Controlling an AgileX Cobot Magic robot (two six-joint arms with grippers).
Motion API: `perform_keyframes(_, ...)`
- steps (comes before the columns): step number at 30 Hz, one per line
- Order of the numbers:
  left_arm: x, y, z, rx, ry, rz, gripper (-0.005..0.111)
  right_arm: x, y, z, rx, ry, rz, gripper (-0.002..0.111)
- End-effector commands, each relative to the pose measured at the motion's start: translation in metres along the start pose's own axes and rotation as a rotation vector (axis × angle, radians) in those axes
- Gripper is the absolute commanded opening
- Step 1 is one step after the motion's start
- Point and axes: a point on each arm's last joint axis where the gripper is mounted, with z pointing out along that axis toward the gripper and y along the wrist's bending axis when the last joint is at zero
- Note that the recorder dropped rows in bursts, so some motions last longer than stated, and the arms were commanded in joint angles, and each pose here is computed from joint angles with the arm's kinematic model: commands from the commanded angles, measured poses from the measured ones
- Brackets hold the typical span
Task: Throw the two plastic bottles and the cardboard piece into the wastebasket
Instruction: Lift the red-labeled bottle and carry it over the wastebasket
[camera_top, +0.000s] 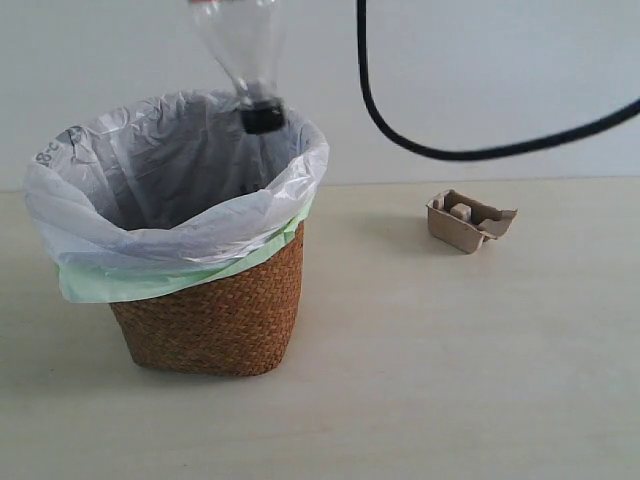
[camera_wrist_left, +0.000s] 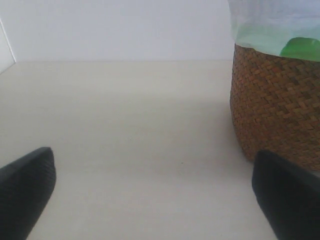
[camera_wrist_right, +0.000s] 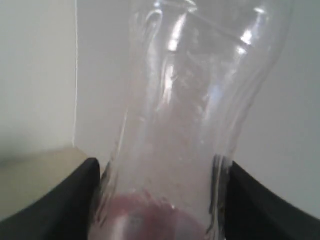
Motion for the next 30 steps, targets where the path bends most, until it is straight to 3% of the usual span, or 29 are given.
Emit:
perform_keyframes(1,-0.003,0.0,-0.001,0.007,-0.022,-0.009,0.108,0.01,0.0,-0.004,-0.07,0.124,-0.475,0.0)
perform_keyframes(3,-0.003,0.0,-0.001,0.007,-0.022,-0.009,0.108,0.009,-0.002,-0.007,-0.076,0.14,-0.673,0.0)
perform_keyframes(7,-0.003,0.0,-0.001,0.007,-0.022,-0.009,0.108,0.003,-0.007,-0.014,-0.051,0.146,-0.886,0.0)
perform_keyframes(9,-0.003,0.0,-0.001,0.007,-0.022,-0.009,0.108,0.003,-0.014,-0.016,-0.034,0.171,-0.93,0.0)
perform_keyframes(11,-0.003,0.0,-0.001,0.007,-0.022,-0.009,0.108,0.007,-0.022,-0.016,-0.017,0.206,-0.88,0.0)
perform_keyframes(14,-0.003,0.0,-0.001,0.007,-0.022,-0.009,0.108,0.014,-0.033,-0.014,0.025,0.245,-0.675,0.0)
perform_keyframes(18,-0.003,0.0,-0.001,0.007,-0.022,-0.009,0.108,0.021,-0.041,-0.009,0.104,0.233,-0.137,0.0)
perform_keyframes(24,-0.003,0.0,-0.001,0.007,-0.022,-0.009,0.108,0.008,-0.011,0.001,0.038,0.065,0.361,0.0)
perform_keyframes(27,-0.003,0.0,-0.001,0.007,-0.022,-0.009,0.108,-0.014,0.015,0.0,-0.081,-0.119,0.493,0.0)
perform_keyframes(30,-0.003,0.0,-0.001,0.007,-0.022,-0.009,0.108,-0.033,0.027,-0.005,-0.16,-0.296,0.492,0.0)
